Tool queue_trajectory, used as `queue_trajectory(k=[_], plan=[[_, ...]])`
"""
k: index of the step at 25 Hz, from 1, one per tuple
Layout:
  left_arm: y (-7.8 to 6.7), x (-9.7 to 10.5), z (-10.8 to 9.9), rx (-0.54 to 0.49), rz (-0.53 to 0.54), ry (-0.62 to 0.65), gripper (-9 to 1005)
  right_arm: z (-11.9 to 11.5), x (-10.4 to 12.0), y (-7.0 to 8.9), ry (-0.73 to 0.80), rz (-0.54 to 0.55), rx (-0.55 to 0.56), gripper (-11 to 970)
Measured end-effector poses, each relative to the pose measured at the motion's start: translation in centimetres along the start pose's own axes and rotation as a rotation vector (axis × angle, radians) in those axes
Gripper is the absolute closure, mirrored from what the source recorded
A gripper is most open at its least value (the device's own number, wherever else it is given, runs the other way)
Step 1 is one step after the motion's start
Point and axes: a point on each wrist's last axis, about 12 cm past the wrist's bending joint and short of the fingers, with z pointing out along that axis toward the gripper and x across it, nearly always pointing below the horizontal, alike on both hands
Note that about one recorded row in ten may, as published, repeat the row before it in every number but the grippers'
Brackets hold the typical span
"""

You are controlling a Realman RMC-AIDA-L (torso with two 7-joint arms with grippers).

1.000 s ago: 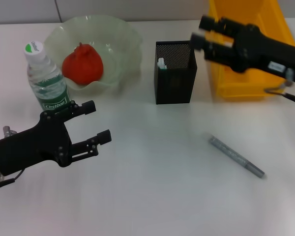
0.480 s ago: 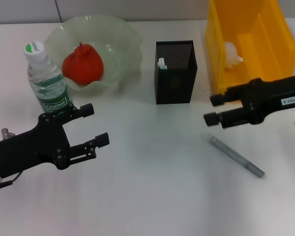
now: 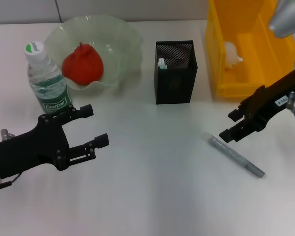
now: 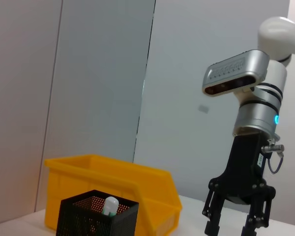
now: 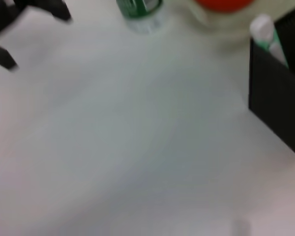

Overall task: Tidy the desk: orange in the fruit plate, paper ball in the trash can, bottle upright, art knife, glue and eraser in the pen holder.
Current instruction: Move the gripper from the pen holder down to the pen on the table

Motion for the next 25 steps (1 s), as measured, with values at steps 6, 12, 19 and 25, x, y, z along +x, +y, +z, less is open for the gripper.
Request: queue_trajectory(k=[6, 12, 19, 25], plan=[[-0.4, 0.5, 0.0, 0.01, 0.022, 0.02, 194, 1.3, -1.3, 0.6, 0.107, -0.032, 0.042, 277], [-0.8, 1.0, 0.0, 0.044, 0.043, 0.059, 194, 2.4, -1.9, 0.9, 0.174, -0.054, 0.091, 278], [-1.3, 1.4, 0.2, 0.119, 0.064, 0.115, 194, 3.5, -2.5, 1.5, 0.223, -0.081, 0.122, 282], [-1.3, 1.4, 0.5, 0.121, 0.067, 0.121, 194, 4.5, -2.9, 2.1, 0.251, -0.101, 0.141, 284]])
